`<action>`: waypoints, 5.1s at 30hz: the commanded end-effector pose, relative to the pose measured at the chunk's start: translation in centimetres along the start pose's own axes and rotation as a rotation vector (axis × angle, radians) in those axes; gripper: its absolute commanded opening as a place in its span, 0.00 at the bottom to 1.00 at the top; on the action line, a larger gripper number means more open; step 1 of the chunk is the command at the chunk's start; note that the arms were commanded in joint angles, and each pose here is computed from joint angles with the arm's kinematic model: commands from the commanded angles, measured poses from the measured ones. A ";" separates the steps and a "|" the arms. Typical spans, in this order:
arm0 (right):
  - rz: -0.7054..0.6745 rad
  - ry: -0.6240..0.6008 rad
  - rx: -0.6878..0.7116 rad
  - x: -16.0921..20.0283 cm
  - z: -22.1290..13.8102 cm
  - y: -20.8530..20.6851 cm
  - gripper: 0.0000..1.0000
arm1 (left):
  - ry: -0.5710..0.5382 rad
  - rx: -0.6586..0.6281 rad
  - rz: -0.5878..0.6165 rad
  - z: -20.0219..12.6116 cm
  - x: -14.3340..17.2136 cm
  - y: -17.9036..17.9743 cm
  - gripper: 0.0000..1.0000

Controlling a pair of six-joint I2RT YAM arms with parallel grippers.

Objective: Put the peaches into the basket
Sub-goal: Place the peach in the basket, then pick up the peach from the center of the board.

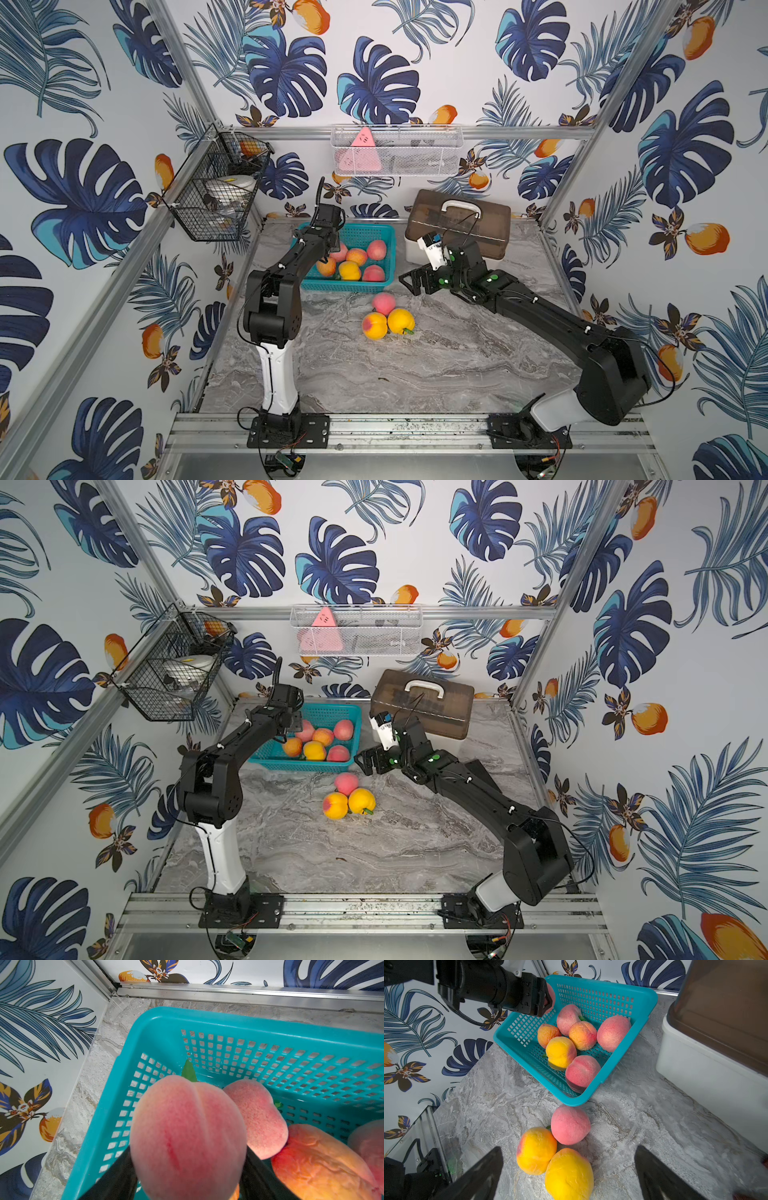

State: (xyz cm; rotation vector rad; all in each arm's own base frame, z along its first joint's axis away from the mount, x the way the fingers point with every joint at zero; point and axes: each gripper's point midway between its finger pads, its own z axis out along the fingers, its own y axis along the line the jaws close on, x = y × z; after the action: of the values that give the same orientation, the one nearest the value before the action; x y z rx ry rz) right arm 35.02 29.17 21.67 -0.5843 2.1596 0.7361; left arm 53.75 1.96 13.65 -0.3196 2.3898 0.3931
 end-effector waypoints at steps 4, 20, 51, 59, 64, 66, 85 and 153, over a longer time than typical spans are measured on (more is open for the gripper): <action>-0.001 -0.029 0.002 -0.7 -0.3 -0.2 1.00 | 0.000 -0.028 -0.002 1.4 -0.2 0.5 0.67; 0.001 -0.023 -0.005 -0.7 -0.3 -0.3 1.00 | 0.035 -0.047 0.011 4.2 0.6 0.4 0.67; 0.004 -0.006 -0.003 -0.5 -0.1 -0.4 1.00 | 0.048 -0.017 -0.012 5.2 0.7 0.7 0.83; 0.013 0.005 0.012 0.1 -0.3 -0.7 1.00 | 0.002 -0.005 -0.031 2.7 -1.1 1.4 0.83; 0.027 0.028 0.010 1.0 -0.6 -0.6 1.00 | -0.009 0.026 -0.040 0.8 -1.2 1.0 0.84; 0.038 0.047 0.020 1.7 -0.8 -0.8 1.00 | -0.009 0.047 -0.038 -0.2 -1.0 0.4 0.84; 0.061 0.116 0.044 7.8 -2.7 1.9 1.00 | -0.002 0.348 0.016 -12.7 4.9 -6.6 0.97; 0.074 0.319 0.016 15.4 7.6 1.0 0.94 | 0.303 0.964 0.115 -25.9 21.0 -9.6 0.99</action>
State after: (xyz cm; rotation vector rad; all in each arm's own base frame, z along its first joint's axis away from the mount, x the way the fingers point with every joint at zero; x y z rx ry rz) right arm 28.70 31.82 5.47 -0.6502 2.5175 0.6759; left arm 25.92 -18.76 16.06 0.2261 2.5949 -0.8003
